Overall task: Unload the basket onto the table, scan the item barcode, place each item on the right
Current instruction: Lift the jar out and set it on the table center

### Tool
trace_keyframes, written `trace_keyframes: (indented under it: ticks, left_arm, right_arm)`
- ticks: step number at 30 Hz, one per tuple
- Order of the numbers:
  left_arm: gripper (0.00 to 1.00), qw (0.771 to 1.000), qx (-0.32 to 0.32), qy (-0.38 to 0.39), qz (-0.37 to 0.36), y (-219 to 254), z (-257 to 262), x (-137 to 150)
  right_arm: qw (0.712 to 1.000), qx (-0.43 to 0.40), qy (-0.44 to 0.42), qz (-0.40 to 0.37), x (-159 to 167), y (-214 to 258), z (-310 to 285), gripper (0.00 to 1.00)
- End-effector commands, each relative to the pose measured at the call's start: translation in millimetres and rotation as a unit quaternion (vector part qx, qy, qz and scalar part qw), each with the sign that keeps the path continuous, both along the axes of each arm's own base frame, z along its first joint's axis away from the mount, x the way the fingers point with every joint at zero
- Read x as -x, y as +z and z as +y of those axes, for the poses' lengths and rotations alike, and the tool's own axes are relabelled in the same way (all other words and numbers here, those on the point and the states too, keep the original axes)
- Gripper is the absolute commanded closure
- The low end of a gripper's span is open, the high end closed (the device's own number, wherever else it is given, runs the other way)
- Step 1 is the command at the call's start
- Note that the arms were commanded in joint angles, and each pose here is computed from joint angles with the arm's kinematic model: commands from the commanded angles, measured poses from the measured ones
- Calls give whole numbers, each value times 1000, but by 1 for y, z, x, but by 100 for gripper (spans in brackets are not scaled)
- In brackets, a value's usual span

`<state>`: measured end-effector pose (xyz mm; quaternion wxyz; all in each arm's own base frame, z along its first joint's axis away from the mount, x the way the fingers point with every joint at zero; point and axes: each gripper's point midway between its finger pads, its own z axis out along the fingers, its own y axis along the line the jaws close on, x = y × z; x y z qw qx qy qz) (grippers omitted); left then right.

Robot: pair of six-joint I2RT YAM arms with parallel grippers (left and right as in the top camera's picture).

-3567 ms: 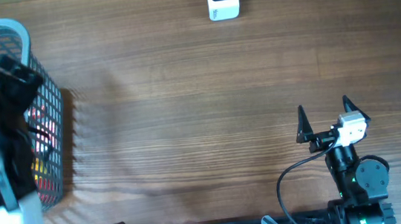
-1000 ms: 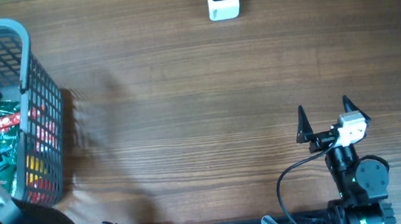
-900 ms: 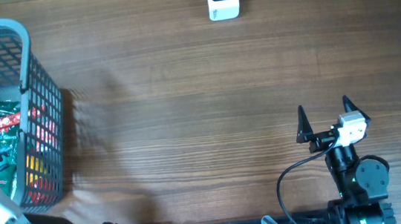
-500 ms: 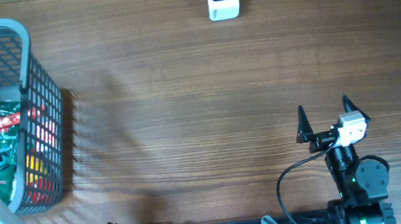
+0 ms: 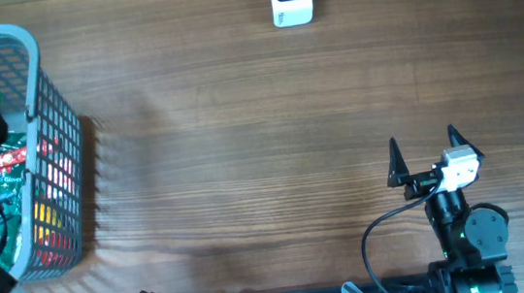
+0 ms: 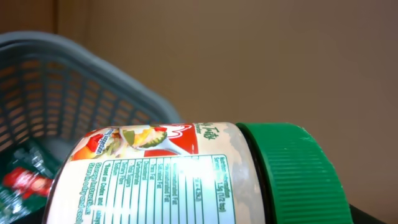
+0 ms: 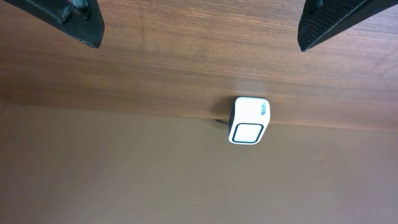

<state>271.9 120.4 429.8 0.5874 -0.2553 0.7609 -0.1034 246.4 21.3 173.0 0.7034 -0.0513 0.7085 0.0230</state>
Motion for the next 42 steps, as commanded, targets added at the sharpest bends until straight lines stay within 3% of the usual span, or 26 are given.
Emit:
trace_keyframes:
  ticks: [1,8,21,24,26,27,28,29,31,37,42]
  left_arm:
    - [34,998,-8,-43,-44,24,-28,10]
    - [34,988,-19,-124,-86,46,-70,27]
    - [34,954,-14,-282,-104,52,-139,28]
    - [32,979,-23,-188,-71,38,-110,18]
    - [17,994,-37,-93,-47,29,-76,15]
    - [14,997,-37,-59,-46,30,-65,15]
    - [18,996,-41,-58,-51,33,-64,14]
    - [28,995,-38,-75,-63,38,-69,12]
    - [36,988,-25,-136,-75,42,-88,7]
    - [37,971,61,-231,1,0,-122,-9]
    - [35,950,91,-295,50,-24,-156,-26]
  right_arm:
    - [1000,6,2,-3,0,1,1,0]
    - [1000,6,2,-3,0,1,1,0]
    - [1000,6,1,-3,0,1,1,0]
    - [1000,6,2,-3,0,1,1,0]
    - [1000,6,2,-3,0,1,1,0]
    - [1000,6,2,-3,0,1,1,0]
    - [1000,6,2,-3,0,1,1,0]
    - [1000,6,1,-3,0,1,1,0]
    - [1000,6,2,-3,0,1,1,0]
    - [1000,6,2,-3,0,1,1,0]
    - [1000,6,2,-3,0,1,1,0]
